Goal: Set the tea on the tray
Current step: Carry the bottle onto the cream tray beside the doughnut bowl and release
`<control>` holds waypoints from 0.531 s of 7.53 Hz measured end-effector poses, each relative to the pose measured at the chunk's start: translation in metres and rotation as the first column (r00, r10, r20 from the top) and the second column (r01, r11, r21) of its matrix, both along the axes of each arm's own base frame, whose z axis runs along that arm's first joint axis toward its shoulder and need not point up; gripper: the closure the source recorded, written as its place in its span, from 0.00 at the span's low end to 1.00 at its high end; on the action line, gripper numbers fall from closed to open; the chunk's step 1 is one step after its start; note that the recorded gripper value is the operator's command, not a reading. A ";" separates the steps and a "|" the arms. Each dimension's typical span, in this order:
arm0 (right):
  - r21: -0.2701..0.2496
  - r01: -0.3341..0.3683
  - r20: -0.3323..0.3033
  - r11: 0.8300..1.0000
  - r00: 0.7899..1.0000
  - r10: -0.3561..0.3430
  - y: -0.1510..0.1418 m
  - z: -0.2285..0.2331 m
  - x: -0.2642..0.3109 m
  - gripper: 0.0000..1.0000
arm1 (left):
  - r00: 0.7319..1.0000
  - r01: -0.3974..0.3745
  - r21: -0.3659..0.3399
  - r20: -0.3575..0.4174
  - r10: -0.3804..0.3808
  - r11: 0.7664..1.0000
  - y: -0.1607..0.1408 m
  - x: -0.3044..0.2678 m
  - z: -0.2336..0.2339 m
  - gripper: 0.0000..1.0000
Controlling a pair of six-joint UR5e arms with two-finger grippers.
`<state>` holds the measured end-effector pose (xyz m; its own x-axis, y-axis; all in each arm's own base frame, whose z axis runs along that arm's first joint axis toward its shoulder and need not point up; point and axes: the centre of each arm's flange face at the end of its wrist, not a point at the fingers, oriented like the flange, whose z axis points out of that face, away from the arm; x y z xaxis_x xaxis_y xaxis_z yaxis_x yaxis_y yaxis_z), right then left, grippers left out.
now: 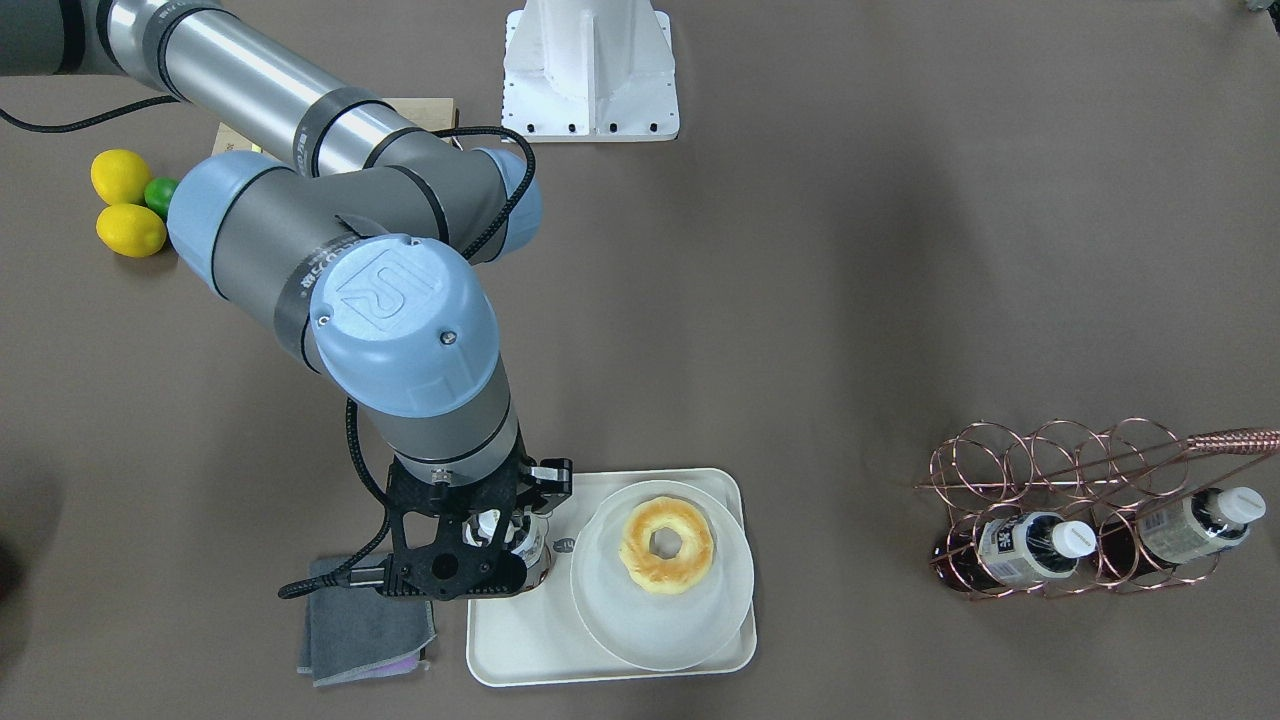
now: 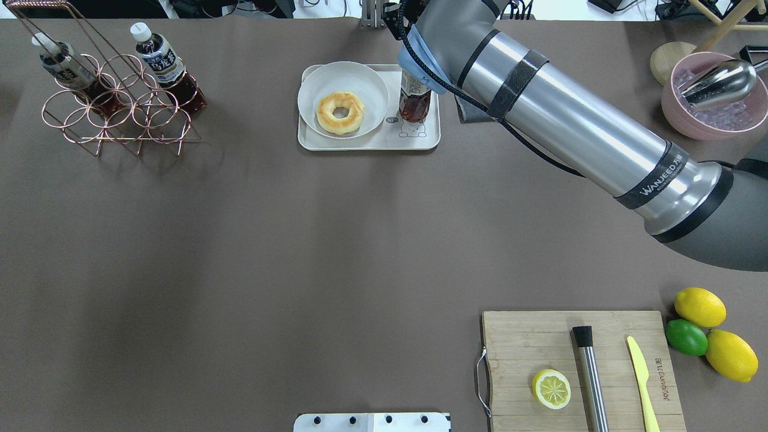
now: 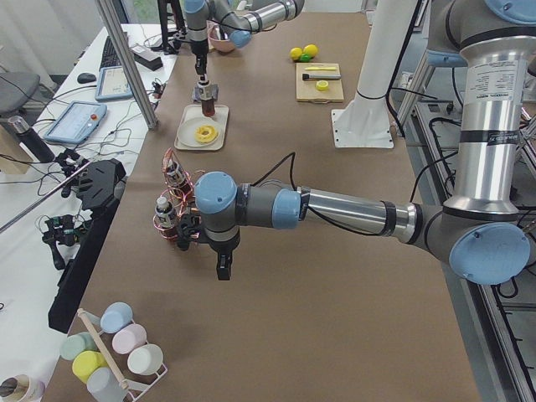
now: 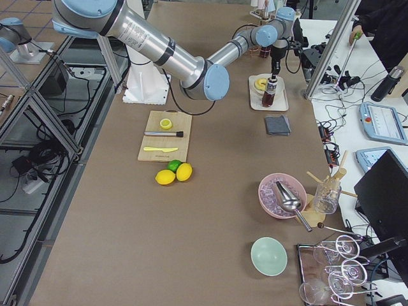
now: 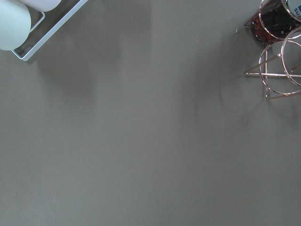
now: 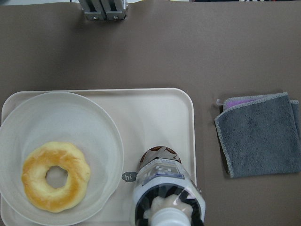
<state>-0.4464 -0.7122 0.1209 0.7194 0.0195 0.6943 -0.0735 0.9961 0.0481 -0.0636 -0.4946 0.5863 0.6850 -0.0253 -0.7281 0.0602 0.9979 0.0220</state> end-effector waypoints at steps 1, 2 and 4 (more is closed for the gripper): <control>0.004 -0.001 0.001 1.000 1.000 0.001 -0.001 0.000 0.000 0.01 | 1.000 0.000 0.001 0.000 0.000 1.000 0.000 0.000 -0.001 0.02; 0.006 -0.002 0.000 1.000 1.000 0.002 -0.001 0.000 0.000 0.01 | 1.000 0.001 0.001 0.000 -0.001 1.000 -0.001 0.000 -0.001 0.02; 0.011 -0.006 -0.003 1.000 1.000 0.006 -0.001 0.000 0.000 0.01 | 1.000 0.001 -0.001 0.000 -0.001 1.000 -0.009 0.000 0.000 0.02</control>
<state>-0.4465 -0.7134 0.1213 0.7217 0.0159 0.6921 -0.0791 0.9951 0.0596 -0.0637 -0.5034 0.5859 0.6853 -0.0265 -0.7278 0.0612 0.9979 0.0213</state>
